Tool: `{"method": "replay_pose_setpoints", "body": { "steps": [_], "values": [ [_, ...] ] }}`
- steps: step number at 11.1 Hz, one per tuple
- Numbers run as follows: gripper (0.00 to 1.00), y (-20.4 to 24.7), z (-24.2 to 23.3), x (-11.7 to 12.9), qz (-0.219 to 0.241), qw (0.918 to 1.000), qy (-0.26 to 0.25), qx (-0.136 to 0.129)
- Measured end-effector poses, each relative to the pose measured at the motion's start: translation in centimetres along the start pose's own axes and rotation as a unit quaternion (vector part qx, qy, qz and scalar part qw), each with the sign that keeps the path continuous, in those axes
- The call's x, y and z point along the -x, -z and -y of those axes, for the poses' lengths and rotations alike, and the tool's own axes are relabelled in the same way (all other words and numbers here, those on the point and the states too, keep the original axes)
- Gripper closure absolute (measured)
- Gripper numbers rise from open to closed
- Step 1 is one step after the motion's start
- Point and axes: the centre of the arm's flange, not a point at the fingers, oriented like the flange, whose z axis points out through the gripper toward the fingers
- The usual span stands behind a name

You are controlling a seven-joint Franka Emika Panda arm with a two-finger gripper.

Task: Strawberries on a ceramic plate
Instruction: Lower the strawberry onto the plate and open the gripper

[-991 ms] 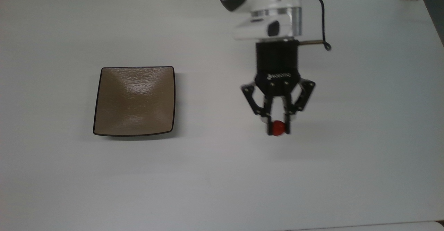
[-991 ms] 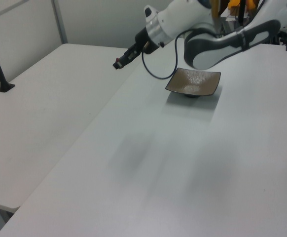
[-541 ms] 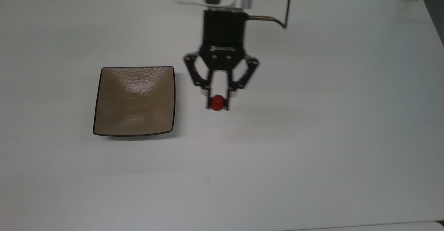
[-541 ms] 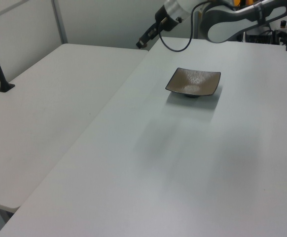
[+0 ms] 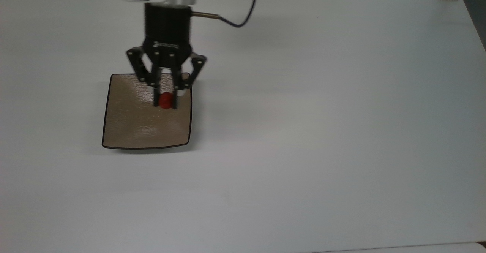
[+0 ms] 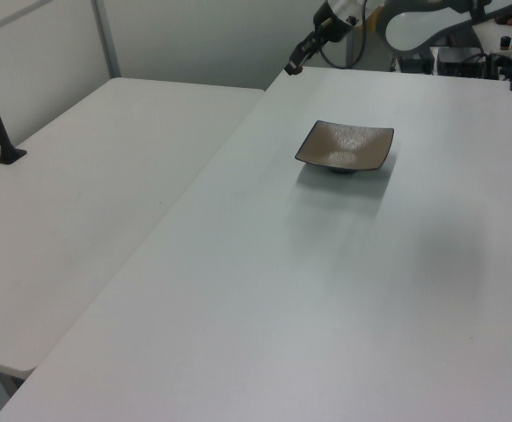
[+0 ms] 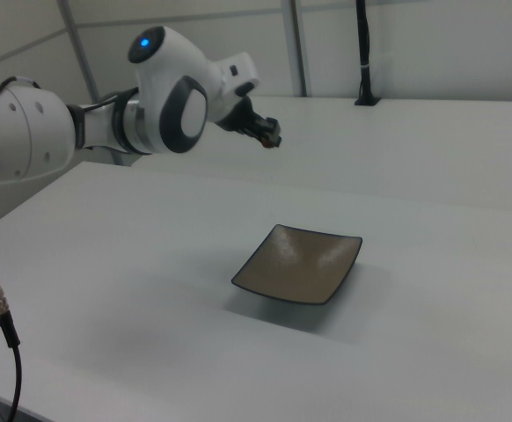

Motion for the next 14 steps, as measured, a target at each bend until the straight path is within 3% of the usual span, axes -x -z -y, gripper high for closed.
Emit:
{"method": "replay_pose_setpoints", "body": {
  "steps": [7, 14],
  "values": [
    [0.68, -4.8, -10.2, 7.1, 0.063, 0.9926, 0.067, -0.079],
    [0.68, -9.1, -14.8, 15.4, 0.05, 0.9777, 0.118, -0.166]
  ]
}}
